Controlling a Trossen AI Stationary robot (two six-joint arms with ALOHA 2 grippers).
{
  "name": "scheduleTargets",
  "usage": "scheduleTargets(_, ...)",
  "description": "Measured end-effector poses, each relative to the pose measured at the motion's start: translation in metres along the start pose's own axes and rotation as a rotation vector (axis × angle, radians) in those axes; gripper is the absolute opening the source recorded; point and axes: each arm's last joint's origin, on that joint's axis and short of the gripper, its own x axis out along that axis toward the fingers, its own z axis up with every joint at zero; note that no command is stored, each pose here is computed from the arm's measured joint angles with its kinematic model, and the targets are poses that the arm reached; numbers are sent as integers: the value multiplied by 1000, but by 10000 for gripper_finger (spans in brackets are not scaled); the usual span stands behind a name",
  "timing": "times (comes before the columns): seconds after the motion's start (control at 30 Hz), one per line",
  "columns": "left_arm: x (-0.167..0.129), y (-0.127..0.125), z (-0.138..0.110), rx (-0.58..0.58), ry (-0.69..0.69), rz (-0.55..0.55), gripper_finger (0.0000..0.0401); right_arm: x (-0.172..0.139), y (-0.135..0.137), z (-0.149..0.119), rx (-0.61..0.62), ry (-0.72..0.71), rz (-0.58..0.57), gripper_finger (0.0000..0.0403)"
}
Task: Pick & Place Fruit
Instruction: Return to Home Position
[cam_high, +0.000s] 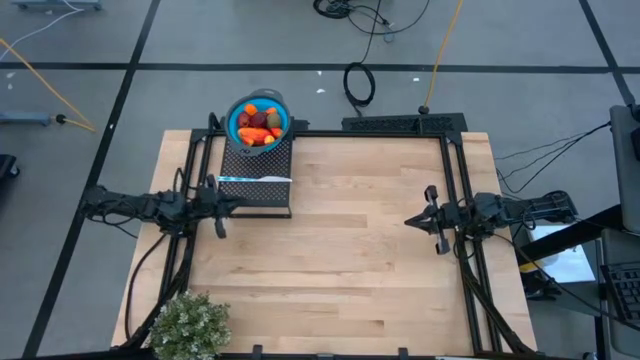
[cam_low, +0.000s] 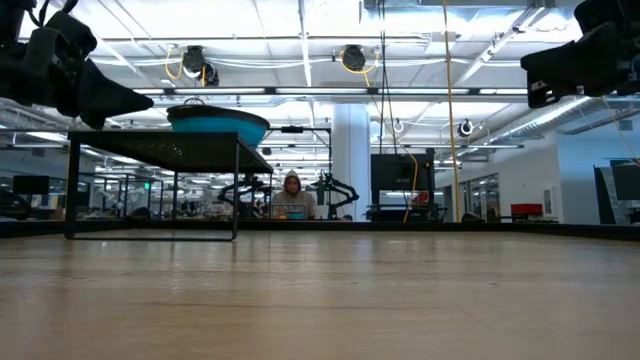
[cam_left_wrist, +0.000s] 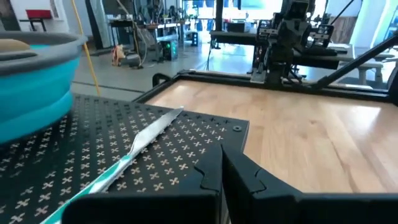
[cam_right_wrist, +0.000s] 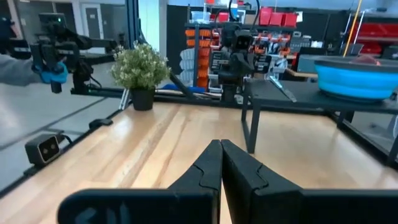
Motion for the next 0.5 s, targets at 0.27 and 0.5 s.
scheduleTargets(0.27,0,0,0,1,0,0,19,0,0,0,174,-4,6,0)
scheduleTargets(0.5,0,0,0,6,0,0,14,0,0,5,148,-57,8,0)
